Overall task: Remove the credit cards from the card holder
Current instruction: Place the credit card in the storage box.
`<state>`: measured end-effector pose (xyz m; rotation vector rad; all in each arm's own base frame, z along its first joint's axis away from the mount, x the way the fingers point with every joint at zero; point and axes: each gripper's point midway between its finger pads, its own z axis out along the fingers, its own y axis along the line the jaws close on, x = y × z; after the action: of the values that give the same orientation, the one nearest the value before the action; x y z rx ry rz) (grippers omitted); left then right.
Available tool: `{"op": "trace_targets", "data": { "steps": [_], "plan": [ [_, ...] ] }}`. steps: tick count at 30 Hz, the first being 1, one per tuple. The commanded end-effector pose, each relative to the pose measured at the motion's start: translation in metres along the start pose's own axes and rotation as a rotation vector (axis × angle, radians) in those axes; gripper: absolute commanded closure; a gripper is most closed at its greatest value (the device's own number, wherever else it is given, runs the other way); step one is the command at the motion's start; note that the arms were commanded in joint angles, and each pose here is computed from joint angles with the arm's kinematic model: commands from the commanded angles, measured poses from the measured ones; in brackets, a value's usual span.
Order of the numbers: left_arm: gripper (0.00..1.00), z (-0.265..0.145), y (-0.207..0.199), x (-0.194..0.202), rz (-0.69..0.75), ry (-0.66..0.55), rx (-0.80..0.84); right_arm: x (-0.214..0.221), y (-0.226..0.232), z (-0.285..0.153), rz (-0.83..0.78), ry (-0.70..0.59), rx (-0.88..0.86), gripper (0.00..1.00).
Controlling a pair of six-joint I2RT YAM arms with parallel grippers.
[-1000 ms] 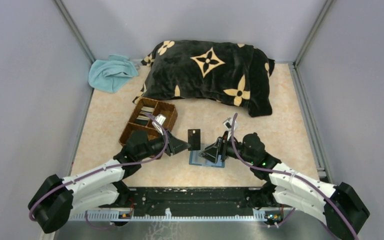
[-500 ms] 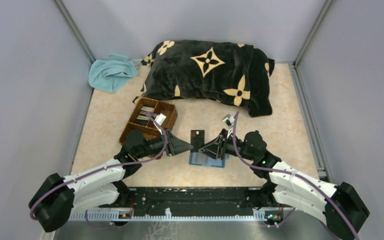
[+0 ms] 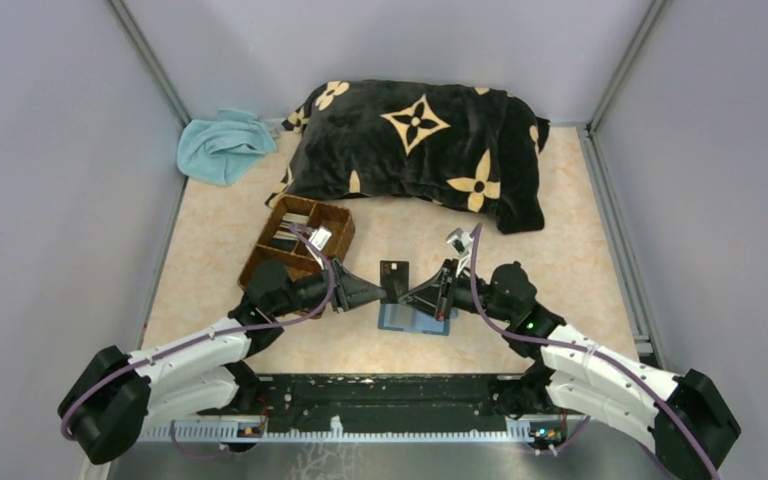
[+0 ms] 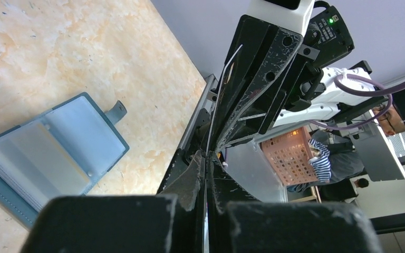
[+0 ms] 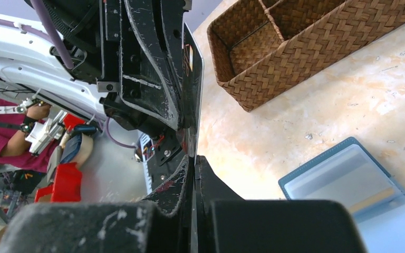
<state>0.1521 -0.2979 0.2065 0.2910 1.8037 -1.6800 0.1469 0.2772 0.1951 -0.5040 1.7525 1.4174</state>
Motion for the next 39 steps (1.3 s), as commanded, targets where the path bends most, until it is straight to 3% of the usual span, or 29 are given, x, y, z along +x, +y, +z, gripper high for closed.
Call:
{"op": "trace_targets", "data": {
  "steps": [1,11,14,16,20,30,39],
  "plan": [
    [1.0,-0.001,-0.012,-0.006,0.049,-0.018,0.038,-0.021,0.009,0.001,-0.051,-0.045,-0.009,1.0],
    [0.99,0.0,-0.006,-0.011,0.063,-0.031,-0.007,-0.018,0.007,-0.003,-0.051,-0.035,0.01,1.0],
    [0.71,-0.002,0.002,-0.017,0.088,-0.061,-0.066,-0.019,0.007,-0.005,-0.058,-0.03,0.017,1.0],
    [0.61,-0.006,0.002,-0.025,0.118,-0.095,-0.091,-0.018,0.008,-0.005,-0.063,-0.021,0.015,1.0],
    [0.6,-0.01,-0.002,-0.034,0.178,-0.113,-0.11,-0.014,0.017,-0.005,-0.072,0.014,-0.033,1.0],
    [0.5,-0.001,-0.027,-0.037,0.364,0.065,-0.064,0.014,0.034,-0.01,-0.075,0.178,-0.164,1.0],
    [0.51,0.009,-0.027,-0.003,0.326,0.263,0.07,0.017,0.037,-0.015,-0.095,0.205,-0.174,1.0]
  ]
}}
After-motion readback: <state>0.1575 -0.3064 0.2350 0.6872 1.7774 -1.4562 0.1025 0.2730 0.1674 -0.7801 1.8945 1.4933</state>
